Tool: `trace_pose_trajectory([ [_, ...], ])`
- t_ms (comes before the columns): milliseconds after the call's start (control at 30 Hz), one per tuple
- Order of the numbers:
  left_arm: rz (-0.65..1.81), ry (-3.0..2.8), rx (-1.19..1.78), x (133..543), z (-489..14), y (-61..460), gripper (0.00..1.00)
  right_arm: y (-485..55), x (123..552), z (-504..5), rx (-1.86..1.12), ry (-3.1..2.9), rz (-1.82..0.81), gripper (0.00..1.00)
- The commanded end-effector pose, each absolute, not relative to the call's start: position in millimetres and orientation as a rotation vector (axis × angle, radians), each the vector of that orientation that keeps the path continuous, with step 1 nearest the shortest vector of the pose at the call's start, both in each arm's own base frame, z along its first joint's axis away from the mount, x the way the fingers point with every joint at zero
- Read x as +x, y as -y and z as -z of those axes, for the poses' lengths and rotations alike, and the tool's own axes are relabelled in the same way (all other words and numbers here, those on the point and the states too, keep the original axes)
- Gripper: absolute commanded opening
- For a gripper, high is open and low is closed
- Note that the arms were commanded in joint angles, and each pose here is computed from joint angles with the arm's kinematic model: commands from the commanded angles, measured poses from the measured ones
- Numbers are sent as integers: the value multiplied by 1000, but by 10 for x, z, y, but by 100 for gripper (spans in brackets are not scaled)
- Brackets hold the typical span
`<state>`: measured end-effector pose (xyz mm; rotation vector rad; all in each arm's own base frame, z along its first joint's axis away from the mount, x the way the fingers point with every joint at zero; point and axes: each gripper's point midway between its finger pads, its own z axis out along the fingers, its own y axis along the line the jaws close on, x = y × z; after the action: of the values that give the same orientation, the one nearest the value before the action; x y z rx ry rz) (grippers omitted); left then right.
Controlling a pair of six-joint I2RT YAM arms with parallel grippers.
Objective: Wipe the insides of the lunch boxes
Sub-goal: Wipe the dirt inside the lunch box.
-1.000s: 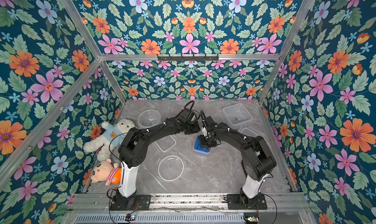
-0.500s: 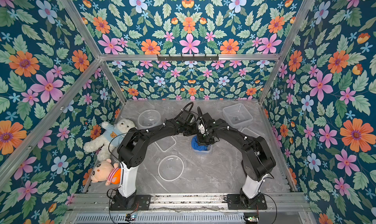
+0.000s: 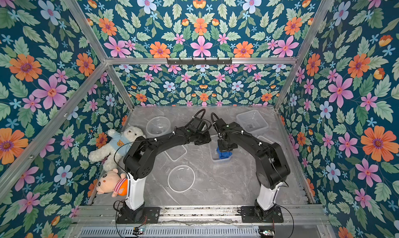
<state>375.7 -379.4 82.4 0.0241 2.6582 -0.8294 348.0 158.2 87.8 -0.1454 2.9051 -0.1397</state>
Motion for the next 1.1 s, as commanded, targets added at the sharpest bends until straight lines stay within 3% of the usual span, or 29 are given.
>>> trace_pose_trajectory([
  [0, 815, -2654, 70, 3744, -830, 3825, 17, -1509, 3893, -944, -114, -2792, 302, 0],
  [233, 832, -2663, 89, 3757, -784, 3906, 17, -1960, 4440, -1101, -127, -2653, 77, 0],
  [467, 835, -2654, 84, 3788, -815, 3920, 17, -2430, 4074, -624, -195, -2789, -357, 0],
  [633, 834, -2648, 84, 3796, -845, 3923, 17, -2403, 3868, -1032, -119, -2671, -621, 0],
  [767, 828, -2654, 85, 3793, -828, 3921, 17, -2080, 3916, -1738, -35, -2492, -617, 0],
  [867, 829, -2653, 83, 3794, -836, 3922, 17, -1858, 3994, -2031, -39, -2427, -462, 0],
  [1067, 819, -2651, 76, 3801, -870, 3901, 17, -1768, 4247, -1723, -46, -2542, -258, 0],
])
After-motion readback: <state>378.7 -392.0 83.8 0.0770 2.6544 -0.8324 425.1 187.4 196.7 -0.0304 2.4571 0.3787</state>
